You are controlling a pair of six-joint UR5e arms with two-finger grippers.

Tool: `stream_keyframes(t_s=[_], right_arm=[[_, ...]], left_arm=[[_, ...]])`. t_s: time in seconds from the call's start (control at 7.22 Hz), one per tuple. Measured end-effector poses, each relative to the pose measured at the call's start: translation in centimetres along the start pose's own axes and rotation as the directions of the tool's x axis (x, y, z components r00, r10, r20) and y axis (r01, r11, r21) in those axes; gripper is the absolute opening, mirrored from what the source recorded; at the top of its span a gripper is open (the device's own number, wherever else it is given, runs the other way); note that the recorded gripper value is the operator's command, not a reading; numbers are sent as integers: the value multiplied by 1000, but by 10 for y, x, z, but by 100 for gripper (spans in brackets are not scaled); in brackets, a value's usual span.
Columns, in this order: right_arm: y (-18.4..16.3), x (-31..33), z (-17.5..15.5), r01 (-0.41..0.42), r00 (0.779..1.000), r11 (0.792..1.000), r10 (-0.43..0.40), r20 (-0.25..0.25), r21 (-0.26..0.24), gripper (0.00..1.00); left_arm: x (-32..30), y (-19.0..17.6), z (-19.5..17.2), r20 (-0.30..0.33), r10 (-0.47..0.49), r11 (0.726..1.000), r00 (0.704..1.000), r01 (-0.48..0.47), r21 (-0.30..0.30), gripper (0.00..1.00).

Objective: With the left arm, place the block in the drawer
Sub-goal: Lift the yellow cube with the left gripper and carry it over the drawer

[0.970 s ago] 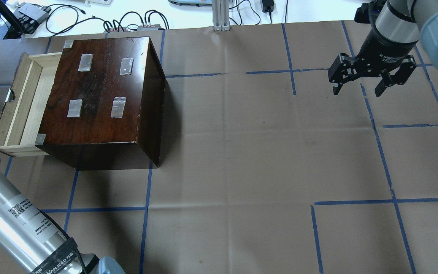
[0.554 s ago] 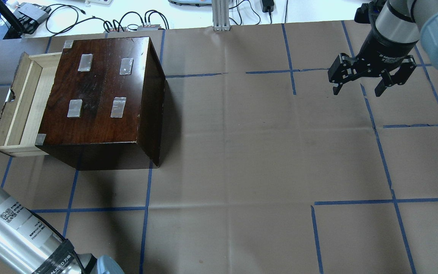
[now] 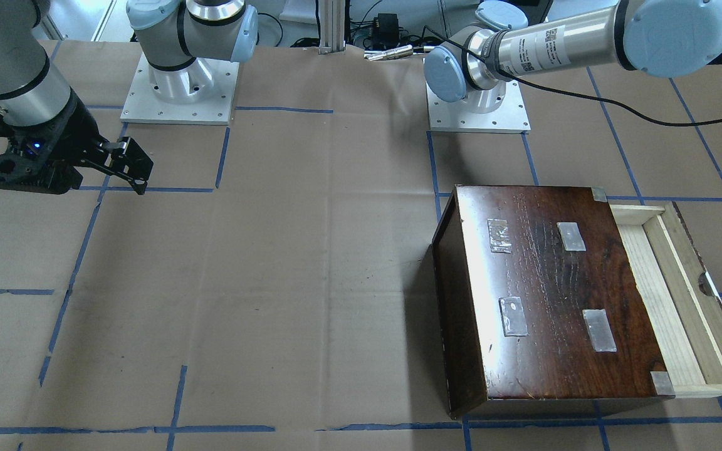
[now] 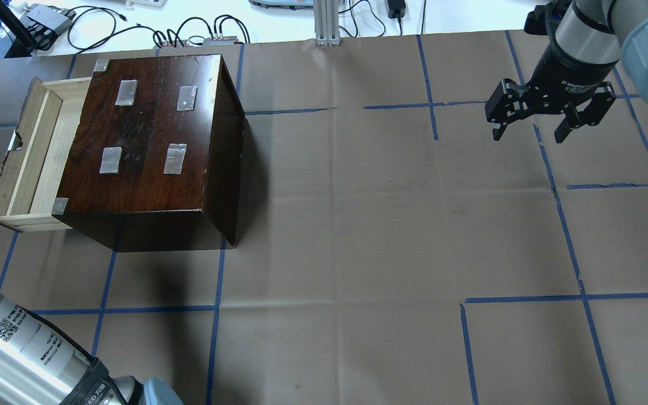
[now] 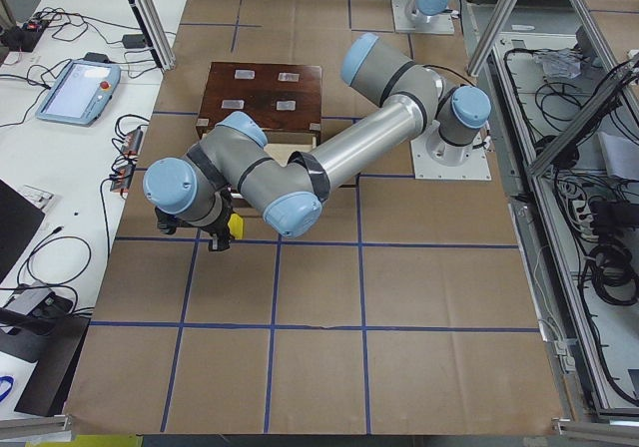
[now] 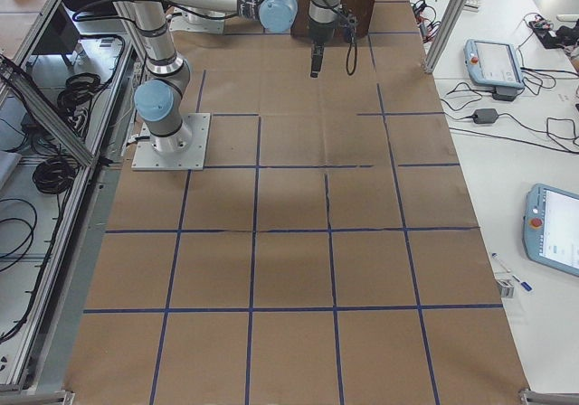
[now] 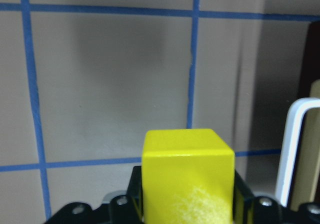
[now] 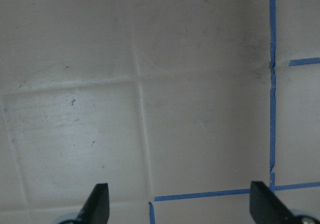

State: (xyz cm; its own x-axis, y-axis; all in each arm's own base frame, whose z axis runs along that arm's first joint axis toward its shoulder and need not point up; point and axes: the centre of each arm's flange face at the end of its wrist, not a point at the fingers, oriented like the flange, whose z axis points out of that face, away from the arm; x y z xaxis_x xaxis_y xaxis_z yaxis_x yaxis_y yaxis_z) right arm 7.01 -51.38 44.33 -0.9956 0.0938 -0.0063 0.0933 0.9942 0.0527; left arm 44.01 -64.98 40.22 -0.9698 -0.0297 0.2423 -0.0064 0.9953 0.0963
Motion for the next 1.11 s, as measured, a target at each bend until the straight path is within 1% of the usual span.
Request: stream_keyframes(t_s=[0.14,0.42,0.69,0.83,1.11], right_arm=[[0,0,0,0,1000,1000,0,0,1,100],[0,0,0,0,1000,1000,0,0,0,100],[0,0,0,0,1000,1000,0,0,0,100],[0,0,0,0,1000,1000,0,0,0,100],[0,0,0,0,1000,1000,0,0,-1,100]], left_arm=[[10,9,4,-13,-9,1000,1000,9,-12,15],[42,39,4,7,-46,999,999,46,8,15],[90,75,4,21,-88,996,996,88,24,15],[120,87,12,37,-99,995,994,97,38,15],[177,102,37,83,-101,992,991,94,89,15]])
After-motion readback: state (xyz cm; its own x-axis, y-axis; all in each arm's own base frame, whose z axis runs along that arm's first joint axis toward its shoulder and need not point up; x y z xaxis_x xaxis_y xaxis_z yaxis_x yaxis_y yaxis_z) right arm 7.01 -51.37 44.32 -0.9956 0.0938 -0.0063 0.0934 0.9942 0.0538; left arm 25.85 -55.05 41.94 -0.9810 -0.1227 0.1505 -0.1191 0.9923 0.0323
